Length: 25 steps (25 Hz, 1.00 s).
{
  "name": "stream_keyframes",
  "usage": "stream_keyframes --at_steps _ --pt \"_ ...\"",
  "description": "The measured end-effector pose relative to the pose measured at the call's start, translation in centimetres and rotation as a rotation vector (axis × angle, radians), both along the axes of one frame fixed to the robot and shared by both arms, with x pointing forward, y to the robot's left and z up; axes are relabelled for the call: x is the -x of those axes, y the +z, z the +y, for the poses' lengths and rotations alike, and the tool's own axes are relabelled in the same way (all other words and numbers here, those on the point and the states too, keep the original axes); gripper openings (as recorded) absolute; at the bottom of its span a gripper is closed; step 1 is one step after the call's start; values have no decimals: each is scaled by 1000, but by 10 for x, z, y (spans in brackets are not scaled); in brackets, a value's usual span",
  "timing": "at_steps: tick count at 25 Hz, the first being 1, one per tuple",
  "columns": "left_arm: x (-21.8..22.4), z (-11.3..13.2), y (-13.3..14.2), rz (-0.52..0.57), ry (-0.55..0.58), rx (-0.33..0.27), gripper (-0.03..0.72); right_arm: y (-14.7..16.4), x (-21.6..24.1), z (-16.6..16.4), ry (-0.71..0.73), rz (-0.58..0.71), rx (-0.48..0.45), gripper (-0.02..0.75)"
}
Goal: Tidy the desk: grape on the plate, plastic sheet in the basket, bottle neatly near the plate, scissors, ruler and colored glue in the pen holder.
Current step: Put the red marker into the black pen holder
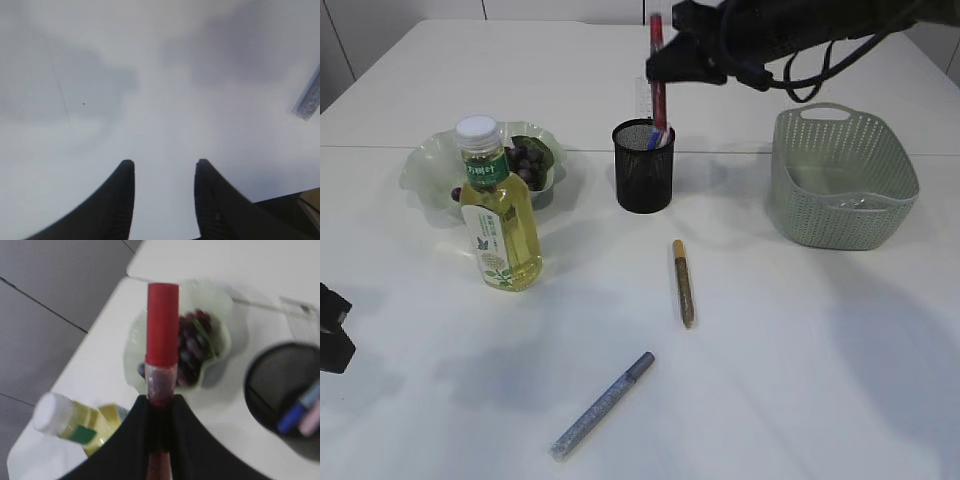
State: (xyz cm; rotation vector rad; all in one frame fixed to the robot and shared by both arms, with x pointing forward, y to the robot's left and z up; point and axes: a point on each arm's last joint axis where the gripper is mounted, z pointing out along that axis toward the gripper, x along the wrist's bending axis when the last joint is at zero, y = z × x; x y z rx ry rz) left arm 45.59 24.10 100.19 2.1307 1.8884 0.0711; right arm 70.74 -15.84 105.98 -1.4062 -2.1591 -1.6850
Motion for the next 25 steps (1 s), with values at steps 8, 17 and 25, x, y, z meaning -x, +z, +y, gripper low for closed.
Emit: stream_keyframes --at_steps 8,17,25 --pt "1 0 0 6 0 1 290 -17 -32 2 -58 -382 -134 98" --pt "1 0 0 6 -1 -1 290 -65 -49 3 -26 -508 14 115" --pt "1 0 0 6 -1 -1 290 -80 -52 3 -31 -495 35 380"
